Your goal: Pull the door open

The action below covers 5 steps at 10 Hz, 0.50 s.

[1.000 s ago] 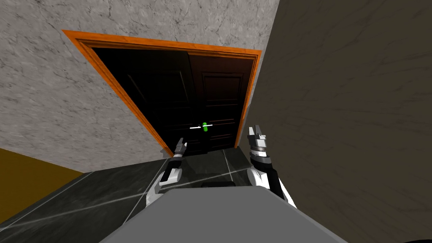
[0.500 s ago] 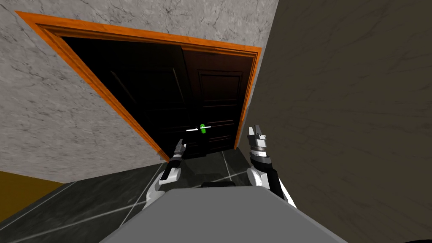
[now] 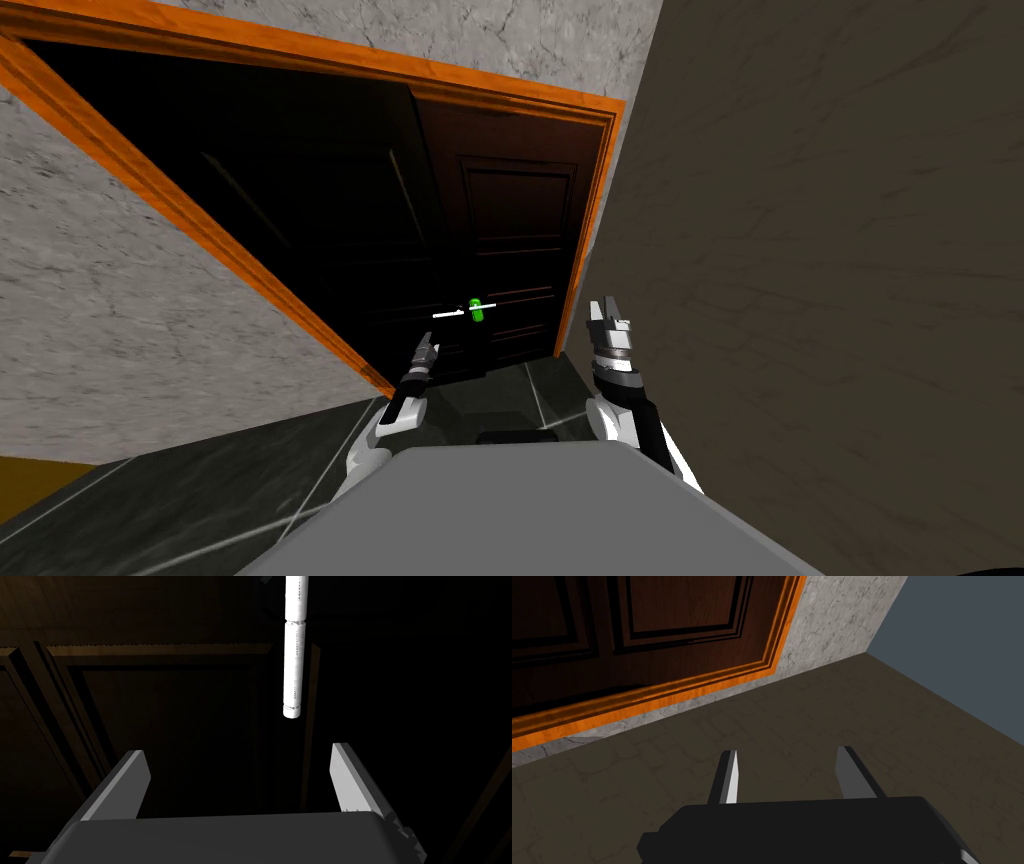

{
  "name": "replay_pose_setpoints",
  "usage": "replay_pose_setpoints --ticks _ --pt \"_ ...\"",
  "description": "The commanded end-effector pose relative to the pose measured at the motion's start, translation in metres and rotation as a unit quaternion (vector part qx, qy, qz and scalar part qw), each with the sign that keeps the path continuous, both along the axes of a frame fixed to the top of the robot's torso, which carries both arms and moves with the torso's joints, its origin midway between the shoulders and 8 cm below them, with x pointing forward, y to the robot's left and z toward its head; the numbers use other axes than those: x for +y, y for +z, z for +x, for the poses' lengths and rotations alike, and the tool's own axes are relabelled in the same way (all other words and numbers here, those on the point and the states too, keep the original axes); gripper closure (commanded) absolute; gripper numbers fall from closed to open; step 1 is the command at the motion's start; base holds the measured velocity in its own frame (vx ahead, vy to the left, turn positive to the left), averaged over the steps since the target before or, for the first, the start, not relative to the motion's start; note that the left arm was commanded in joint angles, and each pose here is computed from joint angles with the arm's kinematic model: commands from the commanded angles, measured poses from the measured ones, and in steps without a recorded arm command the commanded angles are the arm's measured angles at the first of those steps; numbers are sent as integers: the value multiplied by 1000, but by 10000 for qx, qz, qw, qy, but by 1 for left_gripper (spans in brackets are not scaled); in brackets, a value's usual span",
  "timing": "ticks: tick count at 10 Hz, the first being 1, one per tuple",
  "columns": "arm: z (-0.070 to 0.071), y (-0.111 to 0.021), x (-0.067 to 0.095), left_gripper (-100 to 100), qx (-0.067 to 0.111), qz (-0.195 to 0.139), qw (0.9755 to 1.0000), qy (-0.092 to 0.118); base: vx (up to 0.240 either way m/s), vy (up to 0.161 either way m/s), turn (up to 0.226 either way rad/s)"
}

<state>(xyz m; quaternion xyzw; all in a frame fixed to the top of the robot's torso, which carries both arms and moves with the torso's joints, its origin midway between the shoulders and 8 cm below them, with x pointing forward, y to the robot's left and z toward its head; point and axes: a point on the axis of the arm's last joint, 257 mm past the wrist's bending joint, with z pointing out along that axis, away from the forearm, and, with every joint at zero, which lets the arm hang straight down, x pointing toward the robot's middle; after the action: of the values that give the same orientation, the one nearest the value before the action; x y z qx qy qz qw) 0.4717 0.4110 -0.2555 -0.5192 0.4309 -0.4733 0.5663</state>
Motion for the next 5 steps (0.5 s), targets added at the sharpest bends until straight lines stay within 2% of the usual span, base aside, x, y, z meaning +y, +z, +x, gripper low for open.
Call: replay_pose_setpoints --ticks 1,5 --pt "2 -6 6 -100 68 -11 10000 35 92 -5 -42" --pt "5 -28 27 -100 324 -52 9993 178 150 8 -55"
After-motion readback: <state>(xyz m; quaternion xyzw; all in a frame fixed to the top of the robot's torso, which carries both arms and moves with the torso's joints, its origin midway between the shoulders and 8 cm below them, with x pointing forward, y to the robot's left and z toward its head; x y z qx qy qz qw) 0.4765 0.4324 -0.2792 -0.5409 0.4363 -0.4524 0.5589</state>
